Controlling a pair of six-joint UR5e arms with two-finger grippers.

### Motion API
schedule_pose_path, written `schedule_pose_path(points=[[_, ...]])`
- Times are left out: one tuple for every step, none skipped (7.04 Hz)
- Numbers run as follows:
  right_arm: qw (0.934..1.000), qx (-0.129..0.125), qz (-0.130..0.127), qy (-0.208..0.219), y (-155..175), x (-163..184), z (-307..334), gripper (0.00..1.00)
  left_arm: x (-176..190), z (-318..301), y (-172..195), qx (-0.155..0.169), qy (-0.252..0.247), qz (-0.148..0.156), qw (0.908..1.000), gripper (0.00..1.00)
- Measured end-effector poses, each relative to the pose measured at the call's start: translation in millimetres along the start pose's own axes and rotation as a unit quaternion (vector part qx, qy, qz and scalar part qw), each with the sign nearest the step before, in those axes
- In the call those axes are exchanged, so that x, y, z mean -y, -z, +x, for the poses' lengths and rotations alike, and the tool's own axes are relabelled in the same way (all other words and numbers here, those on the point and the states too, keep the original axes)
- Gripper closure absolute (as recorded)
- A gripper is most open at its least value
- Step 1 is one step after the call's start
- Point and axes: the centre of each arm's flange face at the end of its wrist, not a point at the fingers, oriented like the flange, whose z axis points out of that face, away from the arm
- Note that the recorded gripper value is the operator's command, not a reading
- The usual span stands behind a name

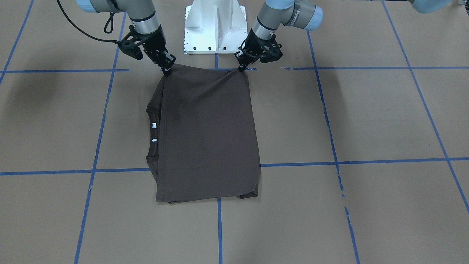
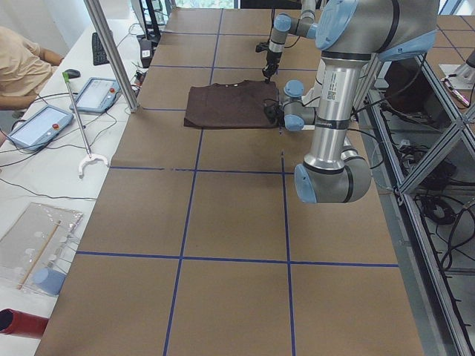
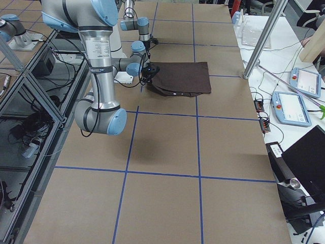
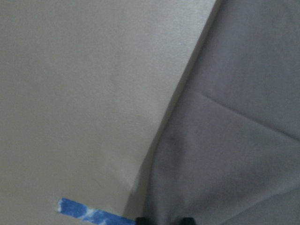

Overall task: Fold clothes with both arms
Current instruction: 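Grasp the near edge of the shirt with both grippers, then lift the near edge with both grippers and fold it away from the robot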

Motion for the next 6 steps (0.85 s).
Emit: schedule_pose_path(points=[[1.0000,0.000,0.000,0.000,-1,0,0,1.00,-1,2,4,-0.004,0.000,-0.003,1.0000,1.00],[1.0000,0.000,0.000,0.001,-1,0,1,1.00,-3,7,10,-0.010,0.000,-0.006,0.9999,1.00],[1.0000,0.001,-0.001,0.001,1,0,0,1.00,-6,13,21,-0.021,0.000,-0.012,0.9997,1.00],[1.0000,0.005,-0.004,0.000,6,0,0,1.00,-10,21,37,-0.036,0.000,-0.019,0.9992,1.00],[0.9999,0.008,-0.009,0.000,13,1,1,1.00,-12,26,51,-0.048,0.001,-0.024,0.9986,1.00],[0.9998,0.011,-0.019,0.002,23,2,5,1.00,-13,30,64,-0.059,0.002,-0.028,0.9979,1.00]])
